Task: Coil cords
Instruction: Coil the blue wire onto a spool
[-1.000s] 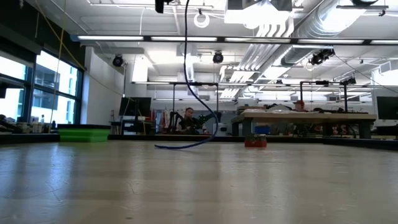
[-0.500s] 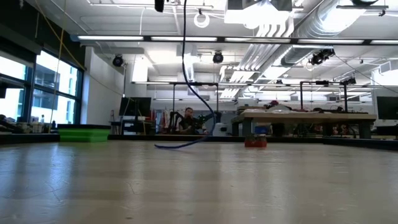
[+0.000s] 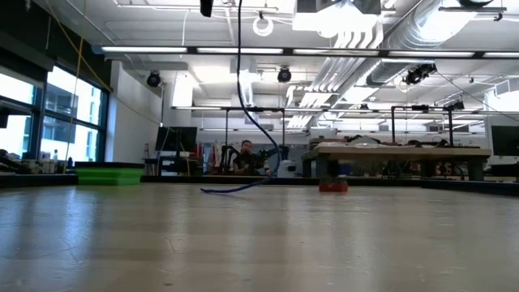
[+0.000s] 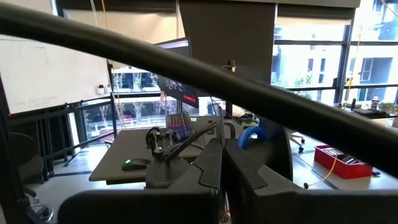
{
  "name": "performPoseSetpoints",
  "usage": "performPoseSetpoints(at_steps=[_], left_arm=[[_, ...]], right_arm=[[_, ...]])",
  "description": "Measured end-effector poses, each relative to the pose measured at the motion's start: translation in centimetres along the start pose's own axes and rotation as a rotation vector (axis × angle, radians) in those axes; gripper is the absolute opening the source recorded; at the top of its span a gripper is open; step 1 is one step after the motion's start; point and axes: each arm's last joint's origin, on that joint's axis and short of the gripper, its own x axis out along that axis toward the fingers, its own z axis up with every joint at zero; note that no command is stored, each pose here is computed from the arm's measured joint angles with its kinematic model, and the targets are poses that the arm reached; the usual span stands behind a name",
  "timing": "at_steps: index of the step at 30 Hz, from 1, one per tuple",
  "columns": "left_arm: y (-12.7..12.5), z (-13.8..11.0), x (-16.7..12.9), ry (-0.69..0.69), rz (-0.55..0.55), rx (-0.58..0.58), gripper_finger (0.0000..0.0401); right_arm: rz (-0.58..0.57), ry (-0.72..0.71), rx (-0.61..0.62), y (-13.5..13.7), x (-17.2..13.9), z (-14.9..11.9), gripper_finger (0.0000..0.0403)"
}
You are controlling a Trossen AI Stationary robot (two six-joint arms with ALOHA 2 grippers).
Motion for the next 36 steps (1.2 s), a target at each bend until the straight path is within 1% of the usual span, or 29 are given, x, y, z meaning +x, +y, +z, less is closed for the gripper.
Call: performPoseSetpoints(at_steps=[2,4,11,13,15,17,19,25,28,31,36], left_arm=[[0.0,0.1,0.0,-0.012,-0.001,-0.002,0.0014],[0.0,0.1,0.0,-0.010,-0.002,-0.001,0.0007],[0.1,0.3,-0.3,-0.005,-0.001,0.028,0.0005],[0.4,0.5,-0.8,0.005,0.020,0.054,0.0004],[1.0,0.8,-1.3,0.018,0.057,0.074,0.0004],[1.6,1.0,-2.0,0.033,0.083,0.079,0.0004],[2.0,1.5,-2.7,0.031,0.085,0.074,0.0003],[2.2,2.3,-4.4,0.042,0.017,0.021,0.0003],[2.0,2.5,-4.8,0.036,-0.009,0.005,0.0002],[1.9,2.3,-4.7,0.047,-0.021,-0.016,0.0002],[1.4,1.7,-4.1,0.089,-0.088,-0.073,0.0002]], right_arm=[[0.001,0.001,-0.002,0.0,0.0,0.0,0.0000],[0.001,0.009,-0.004,0.0,0.0,-0.1,0.0000],[0.003,0.074,-0.015,0.0,0.0,-0.7,0.0000],[0.008,0.097,-0.018,0.0,-0.2,-0.8,0.0000],[0.040,0.112,-0.001,0.0,-0.4,-0.8,0.0000],[0.058,0.131,0.007,0.0,-0.8,-0.7,0.0000],[0.048,0.141,0.002,0.0,-1.3,-0.5,0.0000],[-0.053,0.097,-0.029,-0.4,-2.1,0.5,0.0000],[-0.054,0.081,-0.033,-0.5,-2.1,0.7,0.0000],[-0.055,0.071,-0.042,-0.5,-2.1,0.8,0.0000],[-0.140,0.059,-0.043,-0.9,-2.1,1.0,0.0000]])
